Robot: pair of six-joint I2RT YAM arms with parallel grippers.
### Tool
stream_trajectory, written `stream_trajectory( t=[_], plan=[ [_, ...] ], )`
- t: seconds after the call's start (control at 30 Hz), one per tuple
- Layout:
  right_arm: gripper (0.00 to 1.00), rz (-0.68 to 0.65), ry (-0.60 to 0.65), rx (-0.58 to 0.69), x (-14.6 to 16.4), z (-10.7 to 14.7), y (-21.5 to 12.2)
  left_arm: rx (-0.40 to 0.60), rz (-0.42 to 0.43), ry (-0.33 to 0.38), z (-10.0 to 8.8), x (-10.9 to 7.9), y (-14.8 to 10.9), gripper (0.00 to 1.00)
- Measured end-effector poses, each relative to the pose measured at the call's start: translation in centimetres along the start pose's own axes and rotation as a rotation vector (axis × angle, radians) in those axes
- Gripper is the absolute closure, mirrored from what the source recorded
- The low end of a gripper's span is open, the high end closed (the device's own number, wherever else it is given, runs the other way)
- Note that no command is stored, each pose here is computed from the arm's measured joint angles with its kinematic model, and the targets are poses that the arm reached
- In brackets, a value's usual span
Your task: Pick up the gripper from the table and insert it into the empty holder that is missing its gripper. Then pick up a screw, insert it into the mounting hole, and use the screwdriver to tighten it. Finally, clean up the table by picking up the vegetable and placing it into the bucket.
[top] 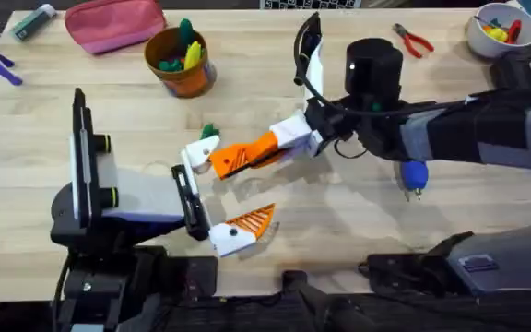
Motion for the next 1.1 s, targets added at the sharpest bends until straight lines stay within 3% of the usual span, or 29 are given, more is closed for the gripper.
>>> stream_trajectory(
  t=[1.1],
  plan=[
    [0.991, 0.042, 0.006, -0.064, -0.1, -1.8, 2.0, 0.002, -0.014, 0.012, 0.0, 0.2, 0.0, 0.015]
  ],
)
Point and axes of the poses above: each hand's point on the last joint's axis, 136 mm out from that joint toward the fingers, its own y axis out along the fingers, its own x axis along the line the jaws close on, z = x × y, the point moved 1 cm from there along -y, back along the fingers, and after that the axes turned 8 degrees about y, right-handed, at the moved point
